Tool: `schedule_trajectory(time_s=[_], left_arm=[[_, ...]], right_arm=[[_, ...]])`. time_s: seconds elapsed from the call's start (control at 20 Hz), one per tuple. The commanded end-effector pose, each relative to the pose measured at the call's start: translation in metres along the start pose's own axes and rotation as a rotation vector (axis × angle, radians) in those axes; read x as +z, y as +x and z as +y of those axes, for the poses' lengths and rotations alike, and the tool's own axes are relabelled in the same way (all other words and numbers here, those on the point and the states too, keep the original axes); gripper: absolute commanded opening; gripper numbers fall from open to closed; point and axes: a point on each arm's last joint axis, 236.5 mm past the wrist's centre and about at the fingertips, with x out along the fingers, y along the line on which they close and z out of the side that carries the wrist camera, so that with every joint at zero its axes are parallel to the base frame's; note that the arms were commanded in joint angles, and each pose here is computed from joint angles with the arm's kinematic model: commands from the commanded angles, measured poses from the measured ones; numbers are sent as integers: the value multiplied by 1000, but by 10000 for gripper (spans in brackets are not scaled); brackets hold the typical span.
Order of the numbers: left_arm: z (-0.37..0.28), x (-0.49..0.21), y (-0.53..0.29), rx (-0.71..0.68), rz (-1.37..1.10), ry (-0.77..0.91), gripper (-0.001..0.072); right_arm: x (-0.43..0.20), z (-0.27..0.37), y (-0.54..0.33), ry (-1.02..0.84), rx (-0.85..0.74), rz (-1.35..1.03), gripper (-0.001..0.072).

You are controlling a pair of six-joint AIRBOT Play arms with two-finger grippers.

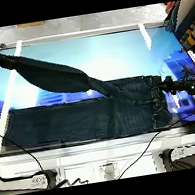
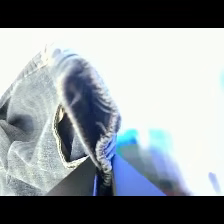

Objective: Fold the clothes and pants, and hang the long-sleeved shirts on hangers.

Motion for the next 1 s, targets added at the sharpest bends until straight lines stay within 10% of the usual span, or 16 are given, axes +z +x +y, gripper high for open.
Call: schedule_trajectory(time_s=[0.0,0.45,0.95], left_arm=[[17,-2,-30,29,4,-39,22],[-70,-308,-31,-234,617,-404,24],[-4,-260,22,18,289,-490,26]], right_arm=[[10,9,-13,-73,-31,-48,39],[0,-8,-15,-113,-106,-4,39],[-14,-35,-24,-155,-237,65,38]])
